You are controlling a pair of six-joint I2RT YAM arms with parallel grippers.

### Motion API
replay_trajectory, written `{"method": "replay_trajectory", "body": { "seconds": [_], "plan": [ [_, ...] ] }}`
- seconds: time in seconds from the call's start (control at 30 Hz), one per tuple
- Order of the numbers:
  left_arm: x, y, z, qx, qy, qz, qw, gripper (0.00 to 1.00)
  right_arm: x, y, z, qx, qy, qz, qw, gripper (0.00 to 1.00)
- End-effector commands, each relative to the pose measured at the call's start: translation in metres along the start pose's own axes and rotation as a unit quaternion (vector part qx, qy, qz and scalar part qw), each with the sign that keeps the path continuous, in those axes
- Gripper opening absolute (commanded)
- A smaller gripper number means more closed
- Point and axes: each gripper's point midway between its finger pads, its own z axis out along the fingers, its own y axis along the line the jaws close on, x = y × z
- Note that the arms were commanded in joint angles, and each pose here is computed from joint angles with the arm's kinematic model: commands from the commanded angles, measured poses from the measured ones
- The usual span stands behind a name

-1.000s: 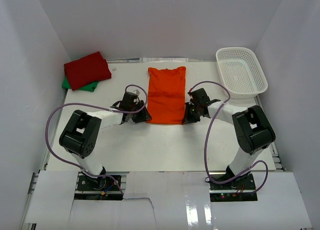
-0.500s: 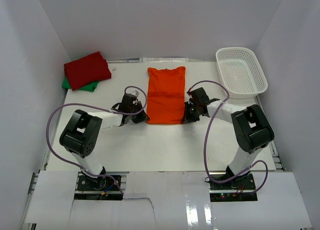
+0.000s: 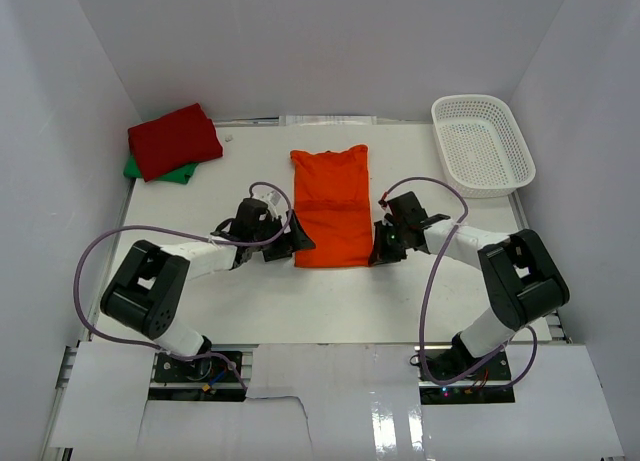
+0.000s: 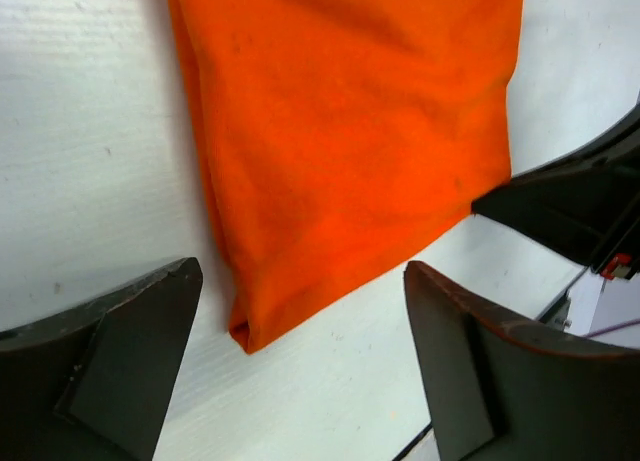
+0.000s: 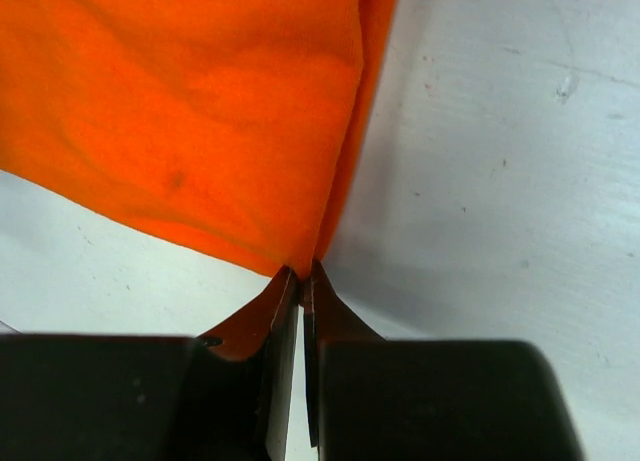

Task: Fold and stack the t-shirts
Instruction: Grab one side of the 2/3 rectangular tshirt with both arms

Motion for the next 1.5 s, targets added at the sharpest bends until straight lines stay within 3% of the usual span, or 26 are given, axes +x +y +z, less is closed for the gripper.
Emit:
{"method": "replay_trajectory", "body": {
  "seconds": [0.0, 0.23, 0.67, 0.9, 0.93, 1.07, 1.17, 1.47],
  "plan": [
    [0.081, 0.079, -0.016, -0.137, 0.112, -0.034, 0.984, 0.98, 0.012, -0.002, -0.005, 0.003, 0.009, -0.004, 1.0, 0.08],
    [0.095, 0.075, -0.018, -0.118, 0.13, -0.046, 0.983, 0.98, 0.017, -0.003, -0.005, 0.003, 0.012, -0.004, 1.0, 0.08],
    [0.144, 0.085, -0.024, -0.159, 0.175, -0.066, 0.969, 0.81, 0.017, -0.003, -0.007, 0.006, 0.011, -0.007, 1.0, 0.08],
    [0.148, 0.094, -0.019, -0.177, 0.179, -0.069, 0.965, 0.51, 0.018, -0.003, -0.007, 0.003, 0.011, -0.006, 1.0, 0.08],
    [0.148, 0.096, -0.018, -0.18, 0.18, -0.07, 0.964, 0.32, 0.019, -0.003, -0.007, 0.004, 0.011, -0.007, 1.0, 0.08],
    [0.153, 0.098, -0.018, -0.18, 0.188, -0.071, 0.963, 0.08, 0.02, -0.002, -0.009, 0.001, 0.012, -0.007, 1.0, 0.08],
    [0.157, 0.099, -0.021, -0.176, 0.197, -0.065, 0.962, 0.0, 0.021, -0.001, -0.013, 0.001, 0.015, -0.011, 1.0, 0.08],
    [0.167, 0.09, -0.048, -0.162, 0.227, -0.047, 0.959, 0.0, 0.038, -0.004, -0.041, 0.018, 0.026, -0.022, 0.999, 0.08]
  ]
}}
